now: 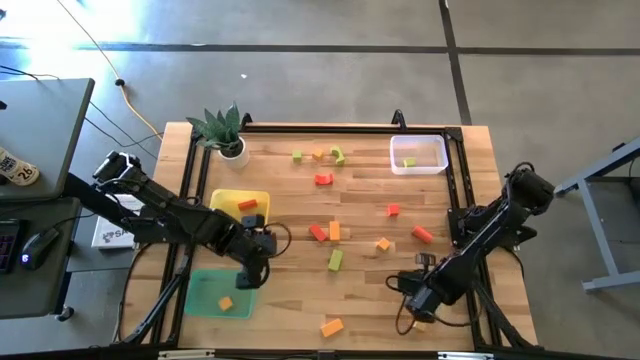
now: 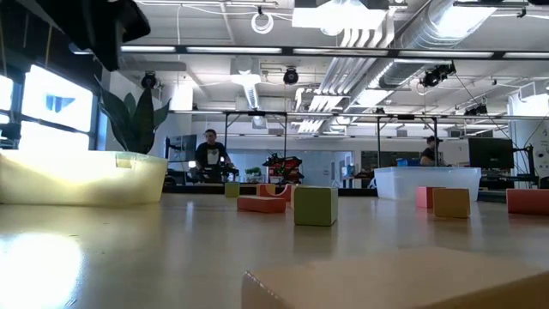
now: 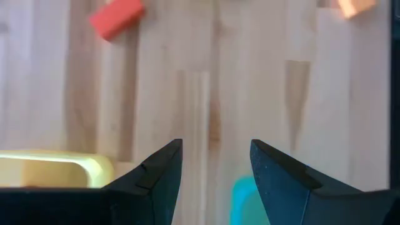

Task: Sort & place blocks by color
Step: Put the green block into the white bin

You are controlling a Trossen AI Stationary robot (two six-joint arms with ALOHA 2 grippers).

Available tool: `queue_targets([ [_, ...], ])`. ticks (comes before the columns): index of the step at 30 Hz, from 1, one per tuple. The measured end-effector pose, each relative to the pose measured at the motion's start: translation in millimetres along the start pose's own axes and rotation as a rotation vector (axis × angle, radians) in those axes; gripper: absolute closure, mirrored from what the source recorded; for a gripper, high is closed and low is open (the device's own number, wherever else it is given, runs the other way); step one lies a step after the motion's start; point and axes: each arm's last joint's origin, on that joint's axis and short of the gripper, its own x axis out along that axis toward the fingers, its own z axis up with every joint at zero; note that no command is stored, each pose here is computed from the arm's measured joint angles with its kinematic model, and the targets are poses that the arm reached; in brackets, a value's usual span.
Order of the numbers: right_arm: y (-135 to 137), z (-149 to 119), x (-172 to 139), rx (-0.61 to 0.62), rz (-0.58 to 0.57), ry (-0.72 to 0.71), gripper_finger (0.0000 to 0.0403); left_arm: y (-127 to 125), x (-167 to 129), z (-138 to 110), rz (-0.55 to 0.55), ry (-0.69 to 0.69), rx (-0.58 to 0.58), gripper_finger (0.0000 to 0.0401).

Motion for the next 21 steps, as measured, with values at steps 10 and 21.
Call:
queue_targets([
  [10, -32, 61, -37, 0.212, -0.153, -0.126, 0.0308, 40, 6, 21, 0.114, -0.057, 0.039, 0.0227],
  [21, -115, 126, -76, 0.503, -0.239, -0.156, 0.0308, 81, 6, 51, 0.181, -0.241, 0.105, 0.0227],
])
